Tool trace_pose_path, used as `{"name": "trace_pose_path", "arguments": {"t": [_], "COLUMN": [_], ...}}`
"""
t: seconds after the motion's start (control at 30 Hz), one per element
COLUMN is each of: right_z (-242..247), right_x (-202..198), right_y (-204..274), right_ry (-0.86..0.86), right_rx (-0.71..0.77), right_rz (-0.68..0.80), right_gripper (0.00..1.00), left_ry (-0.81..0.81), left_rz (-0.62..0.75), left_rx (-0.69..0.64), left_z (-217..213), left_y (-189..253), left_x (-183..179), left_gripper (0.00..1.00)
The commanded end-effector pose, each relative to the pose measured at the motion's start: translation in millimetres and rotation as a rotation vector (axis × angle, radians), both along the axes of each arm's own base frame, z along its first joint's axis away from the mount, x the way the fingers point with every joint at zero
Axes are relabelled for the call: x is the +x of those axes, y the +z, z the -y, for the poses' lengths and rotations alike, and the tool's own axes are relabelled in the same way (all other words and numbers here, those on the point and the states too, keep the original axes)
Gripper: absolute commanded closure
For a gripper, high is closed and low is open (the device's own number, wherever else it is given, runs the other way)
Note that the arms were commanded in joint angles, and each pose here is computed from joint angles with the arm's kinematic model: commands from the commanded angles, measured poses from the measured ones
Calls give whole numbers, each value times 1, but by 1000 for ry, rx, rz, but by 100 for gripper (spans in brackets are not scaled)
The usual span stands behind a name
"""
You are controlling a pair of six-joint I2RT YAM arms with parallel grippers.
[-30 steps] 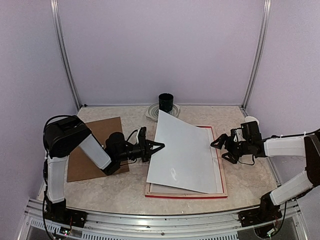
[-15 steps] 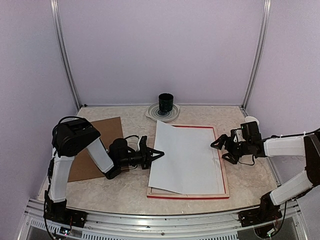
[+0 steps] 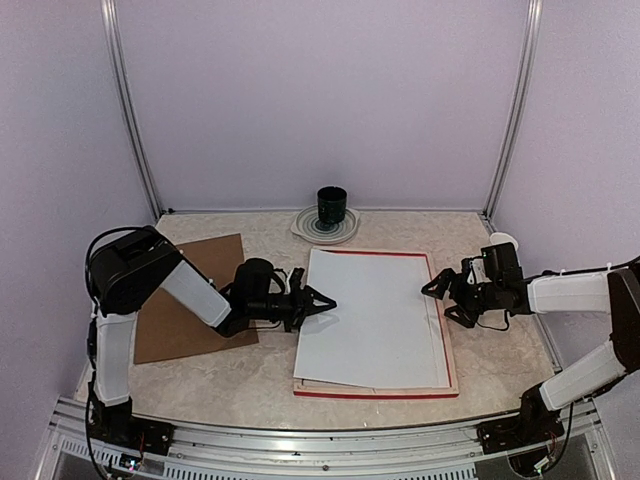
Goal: Put the photo into the frame
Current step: Place the photo on the mat board.
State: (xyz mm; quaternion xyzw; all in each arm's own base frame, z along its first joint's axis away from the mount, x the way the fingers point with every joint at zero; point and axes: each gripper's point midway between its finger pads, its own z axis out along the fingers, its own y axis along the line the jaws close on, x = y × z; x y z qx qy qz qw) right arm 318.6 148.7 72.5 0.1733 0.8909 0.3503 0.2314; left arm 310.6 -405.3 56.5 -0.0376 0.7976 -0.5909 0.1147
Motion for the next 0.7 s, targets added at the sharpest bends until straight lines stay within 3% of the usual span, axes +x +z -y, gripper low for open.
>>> {"name": "trace_pose_path", "arguments": {"t": [0.0, 0.13, 0.4, 0.67], "right_z": [10, 10, 9, 8], "right_x": [3, 3, 3, 3], "right_y": [-7, -14, -17, -18], "right_ry": [-23, -18, -5, 2], "right_rx": [-37, -42, -49, -45], "right_rz": [-10, -19, -17, -17], "right_gripper": [1, 1, 1, 1], "left_ry": [-62, -75, -112, -155], "left_rz": [6, 4, 15, 33], "left_rx": [81, 71, 38, 15], "left_z": [4, 6, 4, 11], "left_y": [-1, 2, 17, 30], "left_x": [3, 7, 7, 7], "left_gripper": [58, 61, 87, 97]}}
